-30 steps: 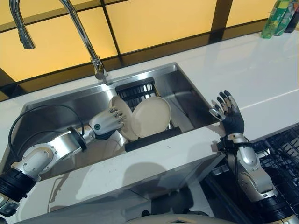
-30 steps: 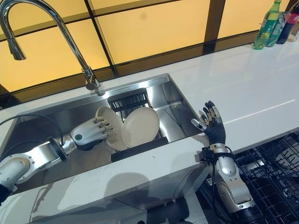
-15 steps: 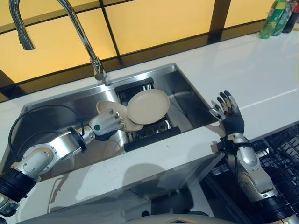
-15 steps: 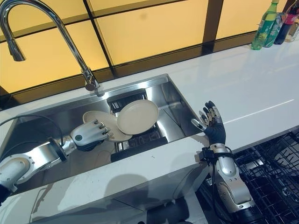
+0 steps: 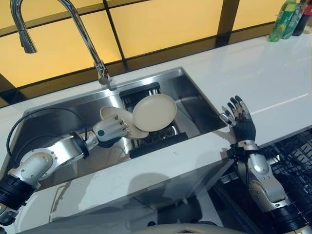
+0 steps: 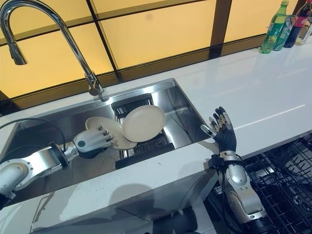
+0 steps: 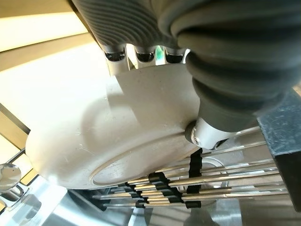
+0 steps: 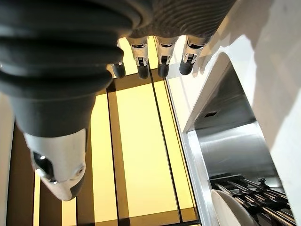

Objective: Pick up plates and place into dishwasher.

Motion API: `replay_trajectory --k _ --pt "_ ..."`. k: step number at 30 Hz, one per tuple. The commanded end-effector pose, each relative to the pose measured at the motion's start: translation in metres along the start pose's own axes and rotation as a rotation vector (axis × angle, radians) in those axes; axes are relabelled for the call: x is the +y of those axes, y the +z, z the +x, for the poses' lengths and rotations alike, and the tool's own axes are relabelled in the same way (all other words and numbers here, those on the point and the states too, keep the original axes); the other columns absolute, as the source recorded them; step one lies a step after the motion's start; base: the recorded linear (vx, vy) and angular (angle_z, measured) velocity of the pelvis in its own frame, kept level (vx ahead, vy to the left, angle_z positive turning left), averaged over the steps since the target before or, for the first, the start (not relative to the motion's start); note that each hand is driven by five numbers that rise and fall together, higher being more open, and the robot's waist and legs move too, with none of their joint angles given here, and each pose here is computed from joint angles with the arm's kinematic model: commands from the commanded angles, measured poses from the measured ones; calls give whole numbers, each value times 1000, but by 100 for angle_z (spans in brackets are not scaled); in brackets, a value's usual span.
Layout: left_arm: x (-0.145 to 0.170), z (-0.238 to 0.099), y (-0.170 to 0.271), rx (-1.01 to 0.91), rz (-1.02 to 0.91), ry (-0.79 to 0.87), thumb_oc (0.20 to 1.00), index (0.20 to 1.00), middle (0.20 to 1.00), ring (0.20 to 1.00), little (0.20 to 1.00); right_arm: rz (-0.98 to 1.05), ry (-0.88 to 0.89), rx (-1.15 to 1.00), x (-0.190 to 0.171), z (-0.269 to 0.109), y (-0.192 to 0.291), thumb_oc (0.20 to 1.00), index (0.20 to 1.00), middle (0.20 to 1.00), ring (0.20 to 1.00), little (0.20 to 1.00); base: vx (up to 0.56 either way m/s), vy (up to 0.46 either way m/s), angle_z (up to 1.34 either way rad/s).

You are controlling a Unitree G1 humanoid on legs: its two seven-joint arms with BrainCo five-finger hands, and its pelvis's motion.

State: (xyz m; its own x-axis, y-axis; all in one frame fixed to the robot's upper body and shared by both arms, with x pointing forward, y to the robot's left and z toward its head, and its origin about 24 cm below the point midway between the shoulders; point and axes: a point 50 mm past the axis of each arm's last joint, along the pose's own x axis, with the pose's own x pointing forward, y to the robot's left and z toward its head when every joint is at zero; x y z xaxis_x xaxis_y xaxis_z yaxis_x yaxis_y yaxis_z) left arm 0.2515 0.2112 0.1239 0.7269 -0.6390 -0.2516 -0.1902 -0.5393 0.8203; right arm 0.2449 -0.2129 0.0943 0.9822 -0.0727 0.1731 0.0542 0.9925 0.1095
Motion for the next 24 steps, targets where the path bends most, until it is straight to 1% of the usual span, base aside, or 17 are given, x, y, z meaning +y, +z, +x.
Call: replay_trajectory --k 1,6,10,16,20,24 --pt "0 -14 -24 56 5 -145 200 200 200 200 200 7 29 -108 0 1 24 1000 1000 1000 1000 1000 0 0 0" --pt "9 -12 -23 12 -18 -247 200 200 200 200 200 9 33 -107 2 3 25 1000 1000 1000 1000 1000 0 0 0" --pt "19 -11 -25 10 -15 -272 200 200 200 200 200 11 33 -107 2 4 26 1000 1000 1000 1000 1000 -26 1 5" --pt "36 -10 -34 32 -2 -260 200 200 200 200 200 20 35 -118 1 6 29 1000 1000 1000 1000 1000 -42 6 13" --pt "46 -12 -39 44 16 -199 200 200 200 200 200 22 44 -121 1 6 31 1000 1000 1000 1000 1000 -43 11 13" --pt "48 -16 -44 65 33 -196 200 200 200 200 200 22 45 -129 1 6 32 1000 1000 1000 1000 1000 -42 7 17"
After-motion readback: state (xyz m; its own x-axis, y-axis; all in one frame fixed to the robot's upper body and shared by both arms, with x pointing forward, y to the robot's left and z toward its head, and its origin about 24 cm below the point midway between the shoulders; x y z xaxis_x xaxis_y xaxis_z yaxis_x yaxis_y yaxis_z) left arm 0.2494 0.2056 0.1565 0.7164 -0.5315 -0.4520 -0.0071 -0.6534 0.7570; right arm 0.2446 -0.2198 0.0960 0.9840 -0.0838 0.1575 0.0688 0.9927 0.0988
